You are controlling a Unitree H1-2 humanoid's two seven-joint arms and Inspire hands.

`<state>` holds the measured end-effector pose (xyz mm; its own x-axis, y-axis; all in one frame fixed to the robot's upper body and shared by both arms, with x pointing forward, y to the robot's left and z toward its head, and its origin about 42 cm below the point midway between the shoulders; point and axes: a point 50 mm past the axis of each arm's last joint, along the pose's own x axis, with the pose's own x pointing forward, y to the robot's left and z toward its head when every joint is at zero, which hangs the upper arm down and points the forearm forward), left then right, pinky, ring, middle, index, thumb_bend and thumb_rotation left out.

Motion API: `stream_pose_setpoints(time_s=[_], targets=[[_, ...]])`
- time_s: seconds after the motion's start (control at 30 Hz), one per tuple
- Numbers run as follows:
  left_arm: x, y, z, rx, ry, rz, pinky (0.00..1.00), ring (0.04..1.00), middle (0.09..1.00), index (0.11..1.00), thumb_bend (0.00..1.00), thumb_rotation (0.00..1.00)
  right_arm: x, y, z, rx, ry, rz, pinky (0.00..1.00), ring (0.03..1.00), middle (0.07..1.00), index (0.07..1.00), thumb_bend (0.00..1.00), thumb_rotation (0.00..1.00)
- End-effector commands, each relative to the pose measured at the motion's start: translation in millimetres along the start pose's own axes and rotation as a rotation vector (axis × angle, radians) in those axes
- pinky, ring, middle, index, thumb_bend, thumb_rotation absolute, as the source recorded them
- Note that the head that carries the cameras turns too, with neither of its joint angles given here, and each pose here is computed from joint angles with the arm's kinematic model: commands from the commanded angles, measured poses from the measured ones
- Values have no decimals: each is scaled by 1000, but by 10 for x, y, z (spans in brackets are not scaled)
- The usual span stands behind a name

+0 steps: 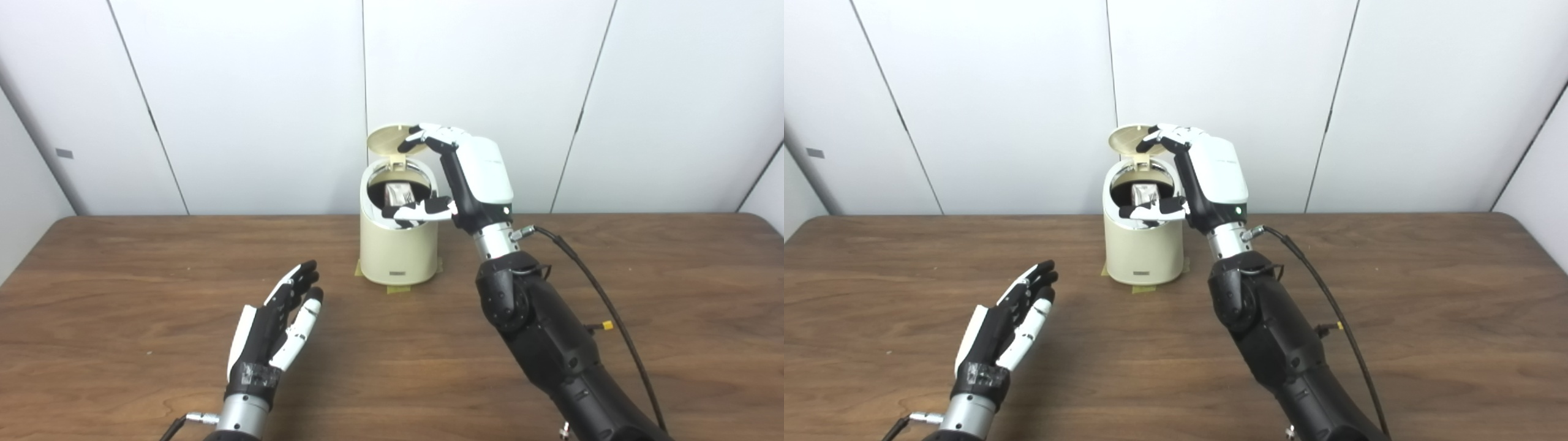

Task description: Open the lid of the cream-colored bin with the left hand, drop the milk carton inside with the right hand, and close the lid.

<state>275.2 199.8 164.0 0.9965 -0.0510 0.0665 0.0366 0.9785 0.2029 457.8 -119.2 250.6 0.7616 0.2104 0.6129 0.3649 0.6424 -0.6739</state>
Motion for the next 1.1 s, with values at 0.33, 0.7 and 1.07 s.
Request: stream_pose_setpoints(time_s=[0.33, 0.7, 1.07], targets=[[92, 35, 133, -12, -92, 17, 943, 920, 884, 898, 393, 602, 196, -467, 60, 165, -80, -229, 353, 418, 487, 521, 625, 99], [134, 80, 173, -9, -94, 10, 939, 918, 894, 912, 401, 608, -446, -798, -58, 277, 85, -287, 367, 389, 488, 529, 516, 0], [176, 159, 195, -11, -93, 23, 924, 908, 894, 909, 362, 578, -1124, -927, -301, 237, 239, -233, 374, 404, 489, 524, 518, 0]])
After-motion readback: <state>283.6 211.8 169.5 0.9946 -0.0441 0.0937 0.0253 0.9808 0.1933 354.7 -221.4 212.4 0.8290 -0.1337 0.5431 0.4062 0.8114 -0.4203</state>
